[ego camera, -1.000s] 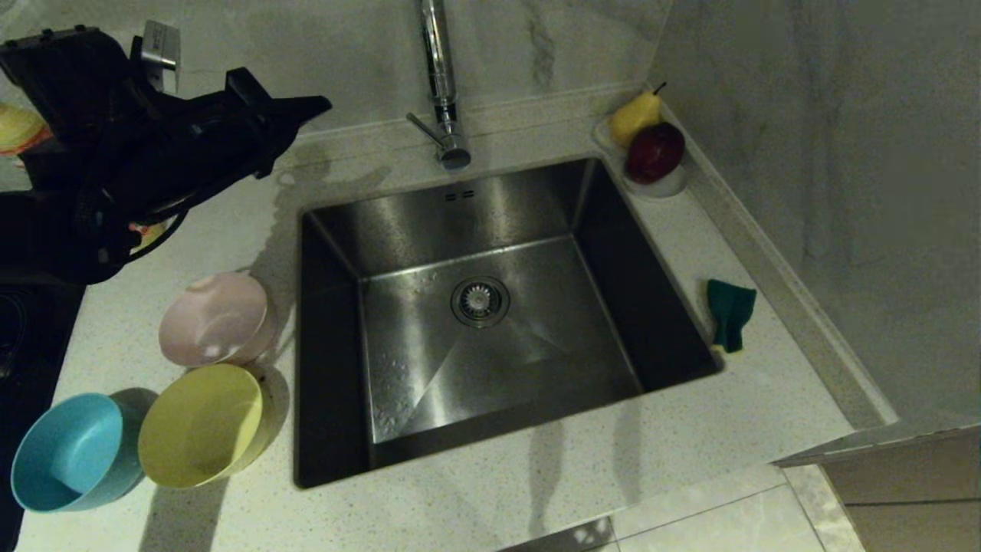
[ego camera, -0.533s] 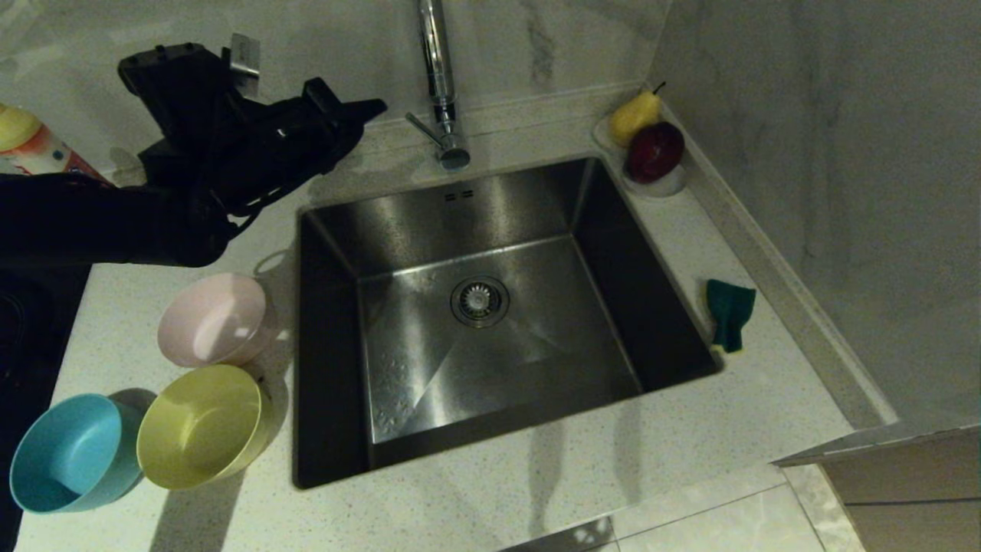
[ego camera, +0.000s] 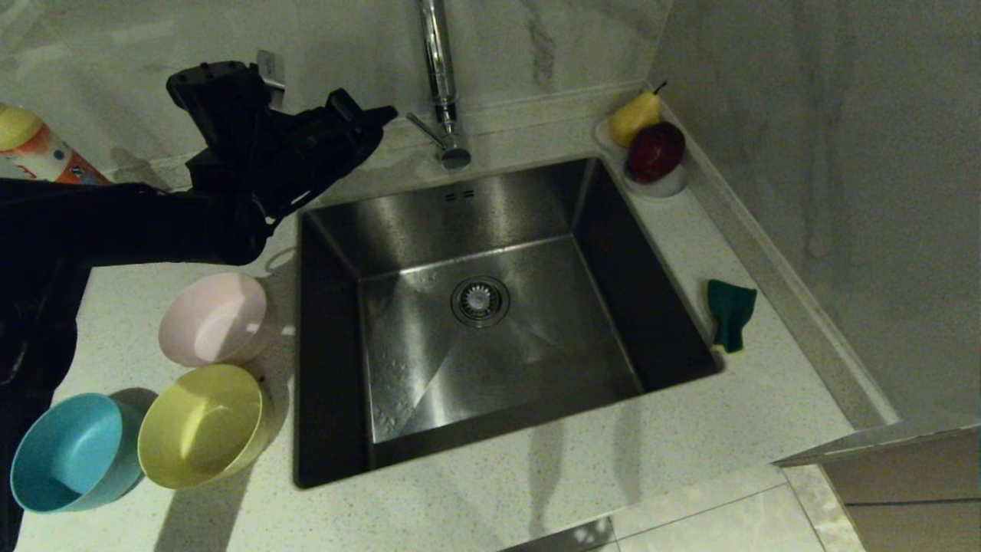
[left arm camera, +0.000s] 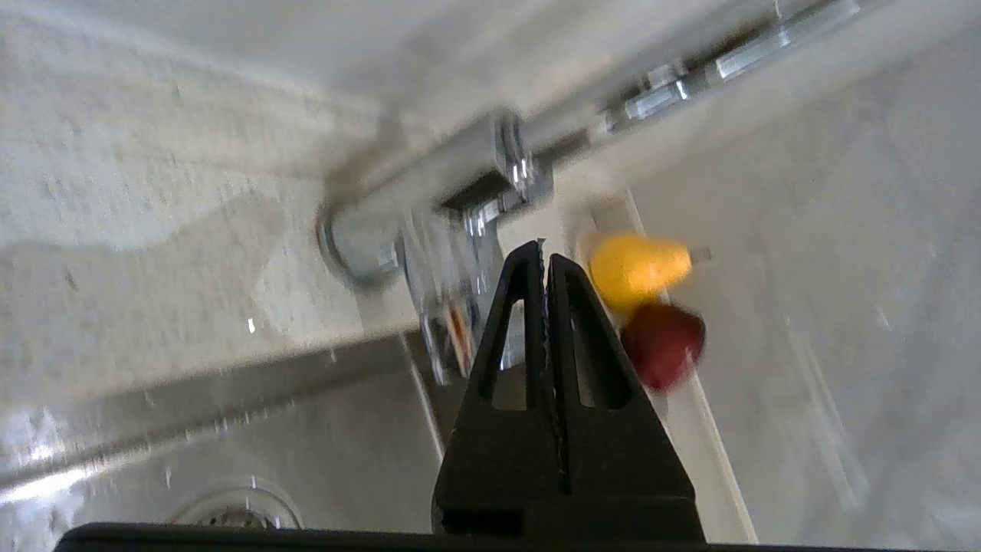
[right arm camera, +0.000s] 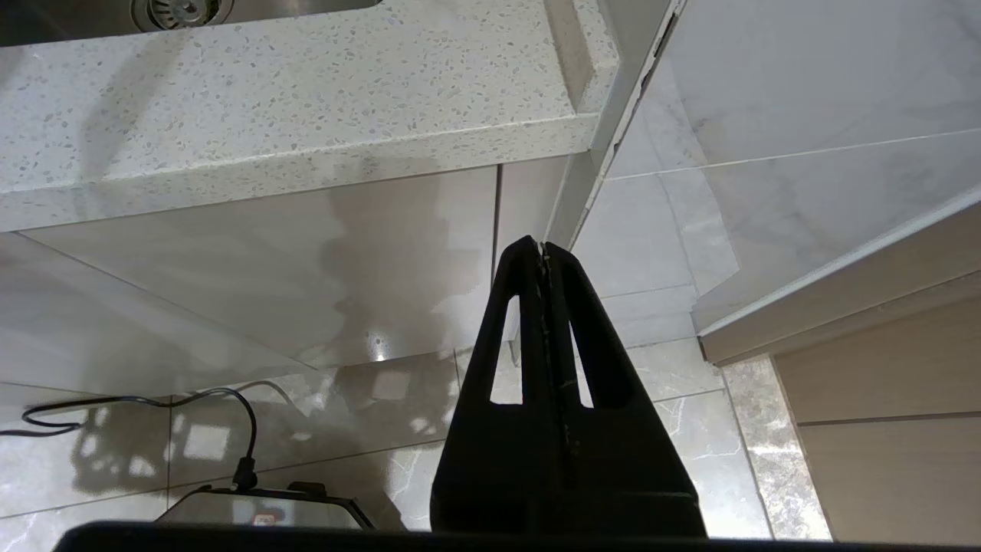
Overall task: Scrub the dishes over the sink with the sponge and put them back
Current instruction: Turn on the faucet
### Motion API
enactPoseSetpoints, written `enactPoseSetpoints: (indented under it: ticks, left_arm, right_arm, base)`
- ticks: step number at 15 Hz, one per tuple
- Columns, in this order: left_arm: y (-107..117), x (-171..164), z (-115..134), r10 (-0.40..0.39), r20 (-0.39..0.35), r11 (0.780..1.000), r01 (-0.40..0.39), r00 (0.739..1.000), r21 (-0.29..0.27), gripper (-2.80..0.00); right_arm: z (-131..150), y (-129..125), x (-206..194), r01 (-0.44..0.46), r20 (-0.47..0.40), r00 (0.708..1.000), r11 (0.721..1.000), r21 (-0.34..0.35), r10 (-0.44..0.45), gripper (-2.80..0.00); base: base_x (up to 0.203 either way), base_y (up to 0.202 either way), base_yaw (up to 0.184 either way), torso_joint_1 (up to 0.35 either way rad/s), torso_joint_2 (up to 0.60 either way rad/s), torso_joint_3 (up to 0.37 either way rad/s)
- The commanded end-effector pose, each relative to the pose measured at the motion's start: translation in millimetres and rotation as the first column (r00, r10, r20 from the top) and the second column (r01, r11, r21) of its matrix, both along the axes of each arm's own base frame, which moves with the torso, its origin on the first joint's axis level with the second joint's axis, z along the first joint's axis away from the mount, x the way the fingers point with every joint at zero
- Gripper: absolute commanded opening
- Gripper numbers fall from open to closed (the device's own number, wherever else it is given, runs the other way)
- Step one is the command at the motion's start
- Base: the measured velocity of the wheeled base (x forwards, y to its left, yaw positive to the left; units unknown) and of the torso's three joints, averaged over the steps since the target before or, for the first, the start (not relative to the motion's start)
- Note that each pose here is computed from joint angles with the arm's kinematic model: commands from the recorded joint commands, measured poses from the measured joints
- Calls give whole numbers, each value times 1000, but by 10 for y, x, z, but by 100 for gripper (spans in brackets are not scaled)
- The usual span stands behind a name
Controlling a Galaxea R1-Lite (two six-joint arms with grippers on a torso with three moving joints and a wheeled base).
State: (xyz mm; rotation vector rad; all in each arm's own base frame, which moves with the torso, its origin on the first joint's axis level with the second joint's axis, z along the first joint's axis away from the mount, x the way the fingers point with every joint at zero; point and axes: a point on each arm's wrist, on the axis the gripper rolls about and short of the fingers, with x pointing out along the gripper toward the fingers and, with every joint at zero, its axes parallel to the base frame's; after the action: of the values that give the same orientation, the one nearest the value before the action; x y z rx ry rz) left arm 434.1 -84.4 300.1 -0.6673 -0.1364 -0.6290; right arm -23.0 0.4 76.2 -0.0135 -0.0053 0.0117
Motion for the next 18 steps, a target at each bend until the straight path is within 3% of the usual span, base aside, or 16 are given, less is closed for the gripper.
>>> enactPoseSetpoints:
  ticks: [1,12,18]
  left_arm:
    - [-3,33,68,27,19,999,-27,999,-20,-280]
    - [-154,163,-50,6,26,1000,-5,1000,-21,-280]
    - [-157,102,41,-2,48,1000,3,999,-19,-280]
  right_arm:
    - [0,0,0,0,0,1000,1000,0,0,-280]
    - [0,0,1,-1,-1,1000,1000,0,1,-280]
    - [0,0,1,-1,-1,1000,1000,0,1,-280]
  base:
    - [0,0,0,0,0,0]
    - [0,0,0,0,0,0]
    - [0,0,0,0,0,0]
